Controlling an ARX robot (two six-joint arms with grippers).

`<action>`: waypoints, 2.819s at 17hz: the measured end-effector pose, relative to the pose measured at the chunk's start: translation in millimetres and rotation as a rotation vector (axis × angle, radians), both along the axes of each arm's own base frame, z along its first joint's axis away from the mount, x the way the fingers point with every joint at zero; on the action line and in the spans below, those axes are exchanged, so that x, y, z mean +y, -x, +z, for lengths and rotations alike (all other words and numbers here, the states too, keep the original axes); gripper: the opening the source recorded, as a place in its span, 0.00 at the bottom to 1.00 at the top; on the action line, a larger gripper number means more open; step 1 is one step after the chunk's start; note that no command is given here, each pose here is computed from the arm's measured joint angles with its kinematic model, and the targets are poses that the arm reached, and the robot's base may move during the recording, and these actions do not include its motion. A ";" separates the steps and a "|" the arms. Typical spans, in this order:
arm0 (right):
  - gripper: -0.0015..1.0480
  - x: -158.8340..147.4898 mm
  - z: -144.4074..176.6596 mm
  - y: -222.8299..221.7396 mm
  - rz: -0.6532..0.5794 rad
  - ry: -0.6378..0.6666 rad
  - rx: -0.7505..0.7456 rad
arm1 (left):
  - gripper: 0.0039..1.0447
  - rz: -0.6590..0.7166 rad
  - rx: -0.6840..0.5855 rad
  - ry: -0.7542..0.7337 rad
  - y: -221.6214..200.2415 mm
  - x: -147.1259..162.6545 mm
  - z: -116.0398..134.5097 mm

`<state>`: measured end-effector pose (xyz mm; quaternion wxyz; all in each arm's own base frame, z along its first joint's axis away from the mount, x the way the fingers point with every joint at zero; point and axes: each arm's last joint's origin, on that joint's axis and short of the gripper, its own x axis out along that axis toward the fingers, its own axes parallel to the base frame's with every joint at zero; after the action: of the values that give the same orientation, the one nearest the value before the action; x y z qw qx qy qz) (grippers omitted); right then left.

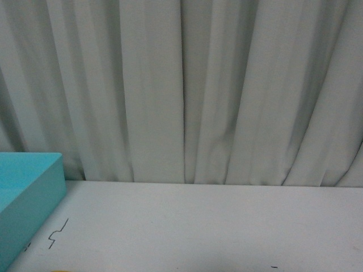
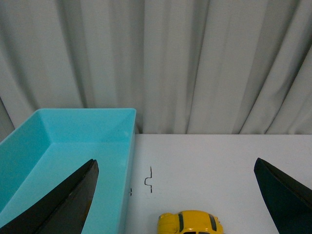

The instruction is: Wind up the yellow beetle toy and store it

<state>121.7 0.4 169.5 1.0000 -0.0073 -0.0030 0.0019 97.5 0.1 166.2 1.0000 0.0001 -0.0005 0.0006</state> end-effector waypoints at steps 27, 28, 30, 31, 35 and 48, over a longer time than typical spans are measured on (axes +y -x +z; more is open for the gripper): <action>0.93 -0.1 -2.8 24.5 0.000 0.000 0.001 | 0.94 0.003 0.007 0.005 0.0 0.0 -0.5; 0.94 -0.1 -2.8 24.5 -0.002 -0.001 0.002 | 0.94 0.090 0.204 0.086 0.6 -2.7 -1.3; 0.94 -0.1 -2.8 24.5 0.000 -0.001 0.001 | 0.94 0.245 0.341 0.259 -9.1 -11.9 19.7; 0.94 -0.2 -2.8 24.5 -0.001 -0.001 0.002 | 0.94 0.274 0.278 0.320 -18.0 -9.9 34.4; 0.94 -0.5 -2.8 24.5 -0.005 -0.001 0.001 | 0.94 0.180 0.262 0.206 -84.8 7.0 62.0; 0.94 -0.5 -2.8 24.5 -0.004 -0.001 0.001 | 0.94 -0.675 0.855 -0.905 -244.1 -7.2 66.9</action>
<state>97.2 0.0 166.7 1.0000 -0.0070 -0.0024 -0.0002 341.6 -7.1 233.1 0.7599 0.4158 0.3922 -0.3097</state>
